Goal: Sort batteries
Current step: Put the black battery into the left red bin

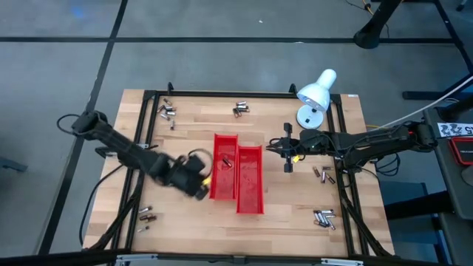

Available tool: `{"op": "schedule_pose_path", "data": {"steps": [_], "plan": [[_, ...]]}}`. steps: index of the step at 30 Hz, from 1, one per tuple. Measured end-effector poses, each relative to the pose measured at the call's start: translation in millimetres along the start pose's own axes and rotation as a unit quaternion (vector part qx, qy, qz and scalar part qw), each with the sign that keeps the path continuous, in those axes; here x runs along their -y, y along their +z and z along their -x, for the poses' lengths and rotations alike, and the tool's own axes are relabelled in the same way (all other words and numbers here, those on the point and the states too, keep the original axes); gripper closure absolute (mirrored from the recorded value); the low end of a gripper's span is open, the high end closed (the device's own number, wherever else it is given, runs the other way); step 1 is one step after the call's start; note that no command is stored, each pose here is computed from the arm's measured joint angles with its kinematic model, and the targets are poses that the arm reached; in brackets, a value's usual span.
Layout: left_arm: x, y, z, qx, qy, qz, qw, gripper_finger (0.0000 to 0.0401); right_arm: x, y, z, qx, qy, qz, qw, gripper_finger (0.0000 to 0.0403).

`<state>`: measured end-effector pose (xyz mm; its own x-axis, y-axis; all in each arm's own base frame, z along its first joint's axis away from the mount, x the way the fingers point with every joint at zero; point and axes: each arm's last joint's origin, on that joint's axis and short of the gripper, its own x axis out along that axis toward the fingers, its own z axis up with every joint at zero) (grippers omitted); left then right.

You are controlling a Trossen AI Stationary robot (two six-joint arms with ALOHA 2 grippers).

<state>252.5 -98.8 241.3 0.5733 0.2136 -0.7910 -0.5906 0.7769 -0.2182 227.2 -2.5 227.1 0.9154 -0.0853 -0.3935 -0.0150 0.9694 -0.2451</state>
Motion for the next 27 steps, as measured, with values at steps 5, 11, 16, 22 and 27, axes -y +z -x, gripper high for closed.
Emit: {"op": "schedule_pose_path", "data": {"steps": [5, 11, 16, 22, 27], "plan": [[-12.6, 44.8, -17.7, 0.068, -0.013, -0.058, 0.996, 0.0367, 0.0, -0.1, 0.0, -0.001, 0.0, 0.0, 1.0, 0.0372], [-35.8, 71.3, -33.6, 0.061, -0.002, -0.083, 0.995, 0.0363, -0.4, -2.6, 0.0, -0.014, 0.0, -0.008, 1.0, 0.0372], [-47.9, 82.9, -56.4, 0.041, -0.003, -0.092, 0.995, 0.0366, 1.0, -2.9, 0.1, -0.019, -0.025, -0.008, 0.999, 0.0372], [-61.4, 89.3, -77.4, -0.006, -0.031, -0.109, 0.994, 0.0357, 1.8, -3.7, 0.2, -0.025, -0.041, -0.031, 0.998, 0.0372], [-70.0, 93.9, -85.1, -0.031, -0.066, -0.125, 0.989, 0.0354, 1.8, -3.6, 0.2, -0.022, -0.042, -0.077, 0.996, 0.0372]]}}
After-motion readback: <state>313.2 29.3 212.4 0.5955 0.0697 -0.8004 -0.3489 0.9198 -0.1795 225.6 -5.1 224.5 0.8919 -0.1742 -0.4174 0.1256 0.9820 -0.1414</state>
